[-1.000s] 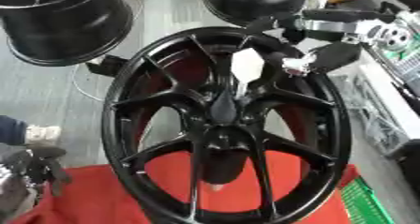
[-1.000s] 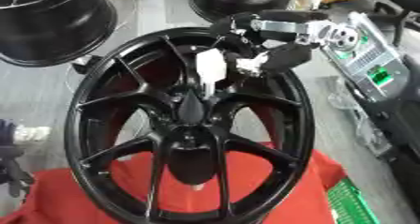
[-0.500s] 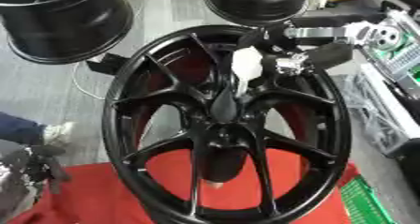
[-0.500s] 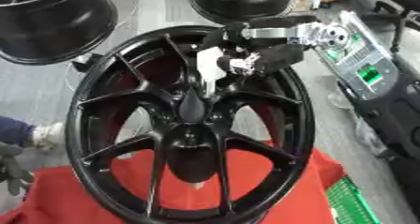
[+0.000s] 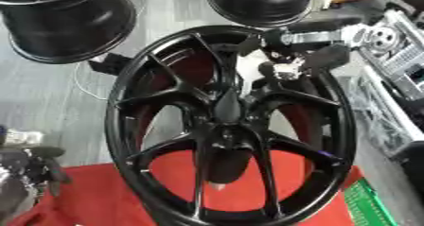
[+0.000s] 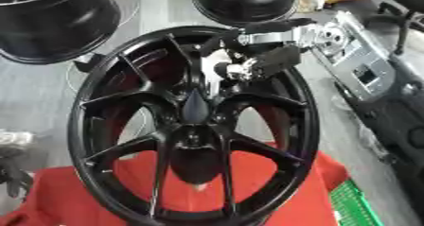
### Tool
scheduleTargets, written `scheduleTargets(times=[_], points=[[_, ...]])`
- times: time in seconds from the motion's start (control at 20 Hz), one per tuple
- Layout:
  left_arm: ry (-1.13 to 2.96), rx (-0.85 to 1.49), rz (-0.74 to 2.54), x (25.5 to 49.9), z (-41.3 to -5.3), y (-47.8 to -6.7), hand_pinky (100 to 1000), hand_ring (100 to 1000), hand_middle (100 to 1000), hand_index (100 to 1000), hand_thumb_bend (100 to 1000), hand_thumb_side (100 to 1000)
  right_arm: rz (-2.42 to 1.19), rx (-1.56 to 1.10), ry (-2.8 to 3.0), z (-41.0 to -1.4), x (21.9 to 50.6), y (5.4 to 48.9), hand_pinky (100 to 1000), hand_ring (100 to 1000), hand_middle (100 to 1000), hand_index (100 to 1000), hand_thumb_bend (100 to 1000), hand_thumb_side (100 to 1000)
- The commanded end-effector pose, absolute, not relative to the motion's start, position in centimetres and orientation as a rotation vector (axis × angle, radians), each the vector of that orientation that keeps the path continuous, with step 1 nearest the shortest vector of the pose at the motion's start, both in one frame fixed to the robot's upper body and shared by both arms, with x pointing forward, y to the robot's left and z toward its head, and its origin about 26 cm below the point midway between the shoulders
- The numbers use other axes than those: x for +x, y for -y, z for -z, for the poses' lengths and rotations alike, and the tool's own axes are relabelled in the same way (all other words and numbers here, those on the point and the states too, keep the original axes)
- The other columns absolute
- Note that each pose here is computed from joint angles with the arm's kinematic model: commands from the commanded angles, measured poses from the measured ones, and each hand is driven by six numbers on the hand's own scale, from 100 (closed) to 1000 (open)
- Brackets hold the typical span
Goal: Pull the pin out of the wheel hub.
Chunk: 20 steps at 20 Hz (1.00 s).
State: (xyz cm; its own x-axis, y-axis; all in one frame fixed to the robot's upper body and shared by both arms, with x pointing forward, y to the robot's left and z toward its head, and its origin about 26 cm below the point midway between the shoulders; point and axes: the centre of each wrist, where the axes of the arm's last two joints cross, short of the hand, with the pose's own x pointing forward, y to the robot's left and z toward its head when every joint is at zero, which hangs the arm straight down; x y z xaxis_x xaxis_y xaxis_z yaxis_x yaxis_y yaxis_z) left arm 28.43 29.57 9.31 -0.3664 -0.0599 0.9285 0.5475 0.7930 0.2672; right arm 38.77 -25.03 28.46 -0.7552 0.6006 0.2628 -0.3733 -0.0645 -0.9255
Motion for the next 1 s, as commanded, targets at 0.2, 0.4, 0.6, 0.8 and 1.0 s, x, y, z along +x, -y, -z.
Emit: scheduleTargets(times=[0.2, 0.4, 0.6, 0.8, 1.0], points=[[1.857, -0.359, 0.697, 28.51, -10.05, -29.77, 609, 376, 462, 768, 100, 918, -1.911, -0.341, 1.563, -29.63, 38.51, 25.07, 354, 432, 992, 961, 100, 712], [1.858, -0.359, 0.697, 28.5, -10.05, -29.77, 609, 376, 462, 768, 100, 918, -1.896, -0.383, 1.577, -29.59, 38.69, 25.26, 356, 435, 999, 971, 100, 621], [1.858, -0.359, 0.696, 28.49, -10.04, -29.78, 609, 372, 458, 768, 100, 918, -1.87, -0.429, 1.618, -29.64, 38.82, 25.48, 356, 442, 1000, 986, 100, 408], [1.859, -0.359, 0.697, 28.5, -10.06, -29.77, 609, 369, 456, 768, 100, 917, -1.832, -0.47, 1.676, -29.7, 38.95, 25.66, 354, 444, 1000, 993, 100, 283], [1.86, -0.36, 0.698, 28.52, -10.09, -29.75, 609, 369, 455, 768, 100, 917, -1.801, -0.496, 1.713, -29.63, 39.12, 25.78, 351, 445, 1000, 997, 100, 223]])
